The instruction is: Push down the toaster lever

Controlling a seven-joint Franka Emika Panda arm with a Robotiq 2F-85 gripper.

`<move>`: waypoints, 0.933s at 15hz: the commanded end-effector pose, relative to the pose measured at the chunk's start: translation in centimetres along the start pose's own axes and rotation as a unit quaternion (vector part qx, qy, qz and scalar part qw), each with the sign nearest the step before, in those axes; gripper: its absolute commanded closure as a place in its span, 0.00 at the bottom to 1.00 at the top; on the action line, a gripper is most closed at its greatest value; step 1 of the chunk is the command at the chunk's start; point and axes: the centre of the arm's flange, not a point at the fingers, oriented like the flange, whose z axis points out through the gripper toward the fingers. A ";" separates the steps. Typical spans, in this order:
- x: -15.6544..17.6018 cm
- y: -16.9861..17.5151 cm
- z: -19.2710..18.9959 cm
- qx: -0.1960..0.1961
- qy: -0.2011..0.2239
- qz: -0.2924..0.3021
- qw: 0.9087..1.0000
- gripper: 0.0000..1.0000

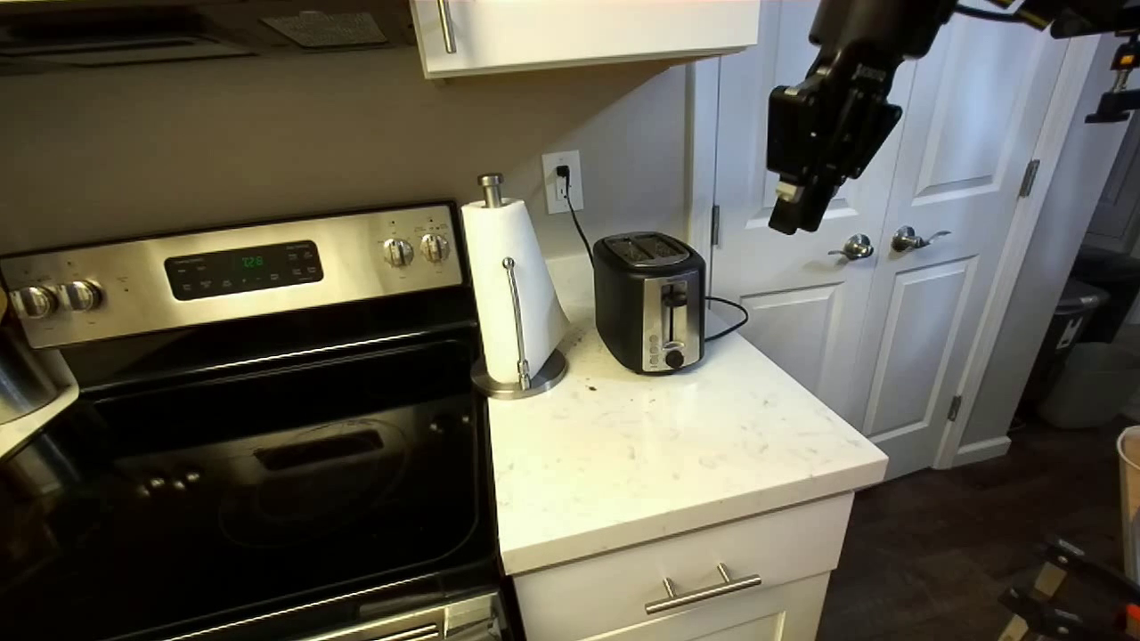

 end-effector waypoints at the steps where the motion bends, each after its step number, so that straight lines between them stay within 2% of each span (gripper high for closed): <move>1: 2.5 0.5 2.4 -0.017 0.021 0.015 1.000 0.98; 8: 7.2 0.6 6.5 -0.033 0.056 0.013 0.998 1.00; 14: 11.8 1.5 9.3 -0.057 0.059 0.026 0.996 1.00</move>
